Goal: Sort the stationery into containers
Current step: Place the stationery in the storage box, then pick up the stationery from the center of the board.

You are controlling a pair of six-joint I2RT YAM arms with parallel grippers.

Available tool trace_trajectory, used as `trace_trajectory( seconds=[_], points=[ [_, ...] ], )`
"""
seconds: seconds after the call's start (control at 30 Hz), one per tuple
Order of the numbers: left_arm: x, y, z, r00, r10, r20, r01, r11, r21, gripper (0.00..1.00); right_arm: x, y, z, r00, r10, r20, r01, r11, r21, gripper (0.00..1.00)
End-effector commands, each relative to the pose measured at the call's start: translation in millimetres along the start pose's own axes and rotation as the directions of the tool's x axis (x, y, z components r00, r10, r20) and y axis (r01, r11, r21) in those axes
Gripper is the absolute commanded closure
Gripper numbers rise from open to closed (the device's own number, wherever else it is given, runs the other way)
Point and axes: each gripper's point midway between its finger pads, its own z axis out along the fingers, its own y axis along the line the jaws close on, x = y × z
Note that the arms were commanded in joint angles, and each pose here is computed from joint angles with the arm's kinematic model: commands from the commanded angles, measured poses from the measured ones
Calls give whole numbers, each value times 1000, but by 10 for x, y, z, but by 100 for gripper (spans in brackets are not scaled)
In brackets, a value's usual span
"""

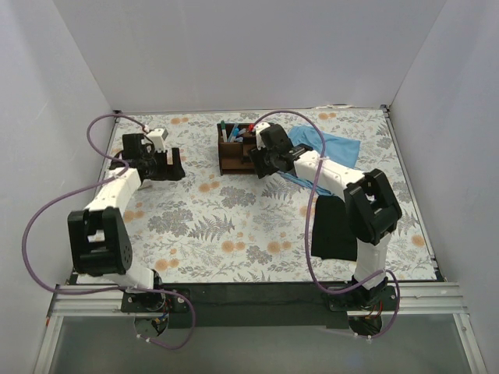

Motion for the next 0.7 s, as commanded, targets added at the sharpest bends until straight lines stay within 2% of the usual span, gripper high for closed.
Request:
trace_trajectory(
  seconds=[0.0,0.07,0.17,0.2,0.23,0.3,0.33,0.43,0.47,0.53,0.57,0.67],
  points=[
    [-307,356,-769,936,349,53,-326,911,-251,16,-287,210,-657,997,-48,62,58,983,-173,27],
    [-257,618,-956,928,373,14,-354,891,-285,17,-230,243,-750,987,-142,73,155,965,-213,24],
    [-219,1025,-1170,925,373,-67,-375,878,-298,22,-114,227,-835,980,-191,56,199,949,-245,22],
    [-203,1073,-1190,925,371,-82,-379,885,-272,25,-61,245,-848,979,-199,51,206,942,-266,21],
    [-34,1205,-1191,903,396,-166,-426,877,-222,27,-79,223,-886,976,-209,67,220,936,-273,21],
    [37,1245,-1247,872,455,-181,-481,866,-136,30,-64,250,-922,964,-251,90,267,911,-313,23],
    [18,1324,-1265,795,576,-188,-599,794,-101,30,-74,247,-952,960,-261,101,279,907,-316,23],
    [109,1394,-1191,680,719,-144,-728,685,-17,30,-51,262,-993,953,-279,121,304,884,-355,25],
    [100,1419,-1164,589,797,-132,-803,596,14,31,-47,281,-1003,951,-282,129,310,875,-371,26],
    [185,1376,-1051,537,839,-90,-833,544,98,33,-16,283,-1007,952,-278,130,307,867,-393,28],
    [195,1374,-1017,483,873,-68,-864,488,126,34,-7,278,-1002,952,-278,129,306,865,-397,28],
    [171,1380,-900,455,890,-23,-880,454,143,36,5,251,-1000,949,-284,135,315,859,-403,30]
  ],
)
